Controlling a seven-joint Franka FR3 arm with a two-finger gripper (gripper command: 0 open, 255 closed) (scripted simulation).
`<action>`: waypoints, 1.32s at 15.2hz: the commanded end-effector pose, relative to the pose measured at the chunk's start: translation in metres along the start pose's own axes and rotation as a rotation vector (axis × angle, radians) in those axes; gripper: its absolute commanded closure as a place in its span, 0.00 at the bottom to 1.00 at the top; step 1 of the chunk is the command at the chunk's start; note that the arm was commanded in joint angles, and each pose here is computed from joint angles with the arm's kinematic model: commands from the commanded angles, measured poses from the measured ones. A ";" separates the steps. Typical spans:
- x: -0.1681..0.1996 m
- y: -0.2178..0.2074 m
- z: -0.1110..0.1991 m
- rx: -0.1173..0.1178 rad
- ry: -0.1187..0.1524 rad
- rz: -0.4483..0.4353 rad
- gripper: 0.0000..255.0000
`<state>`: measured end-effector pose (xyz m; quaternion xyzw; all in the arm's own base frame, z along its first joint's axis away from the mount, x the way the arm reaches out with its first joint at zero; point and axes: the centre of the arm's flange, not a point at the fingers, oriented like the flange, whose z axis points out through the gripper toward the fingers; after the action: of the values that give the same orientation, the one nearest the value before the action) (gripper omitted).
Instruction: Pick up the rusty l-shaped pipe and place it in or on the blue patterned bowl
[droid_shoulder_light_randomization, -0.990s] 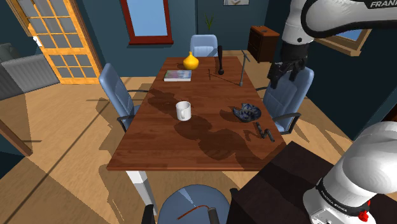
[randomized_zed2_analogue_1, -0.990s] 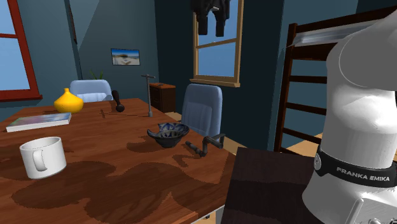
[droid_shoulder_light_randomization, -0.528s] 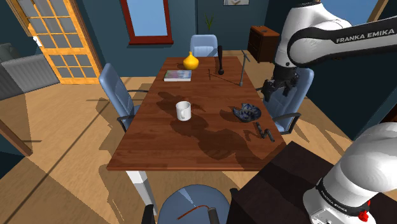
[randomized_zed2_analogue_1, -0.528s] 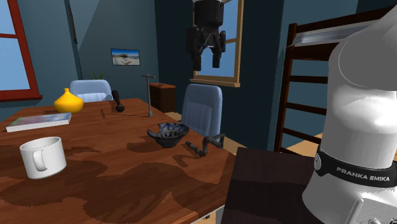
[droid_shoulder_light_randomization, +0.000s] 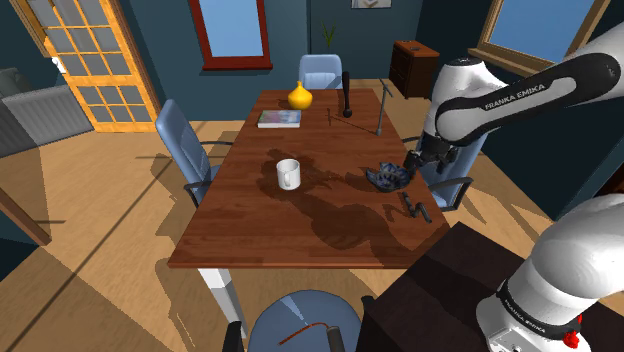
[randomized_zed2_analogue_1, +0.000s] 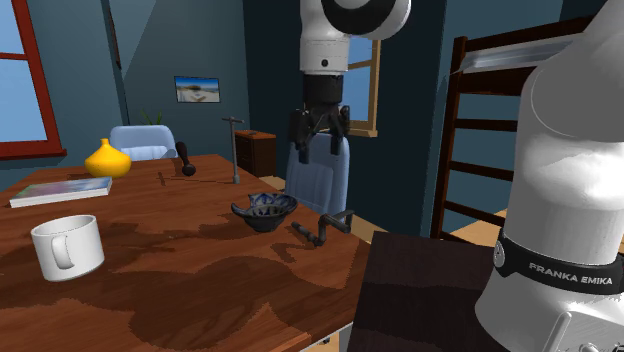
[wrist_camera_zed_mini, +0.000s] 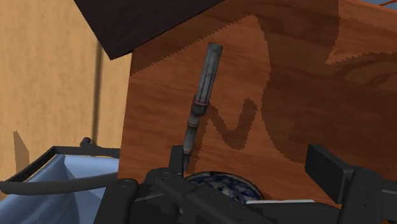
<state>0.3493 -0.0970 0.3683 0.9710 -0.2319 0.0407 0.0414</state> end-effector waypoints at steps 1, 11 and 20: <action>0.004 0.005 0.027 0.004 0.004 0.032 0.00; 0.028 0.028 0.155 0.020 0.013 0.188 0.00; 0.033 0.032 0.212 0.023 0.014 0.220 0.00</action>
<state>0.3755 -0.1596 0.1684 0.9398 -0.3362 0.0544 0.0272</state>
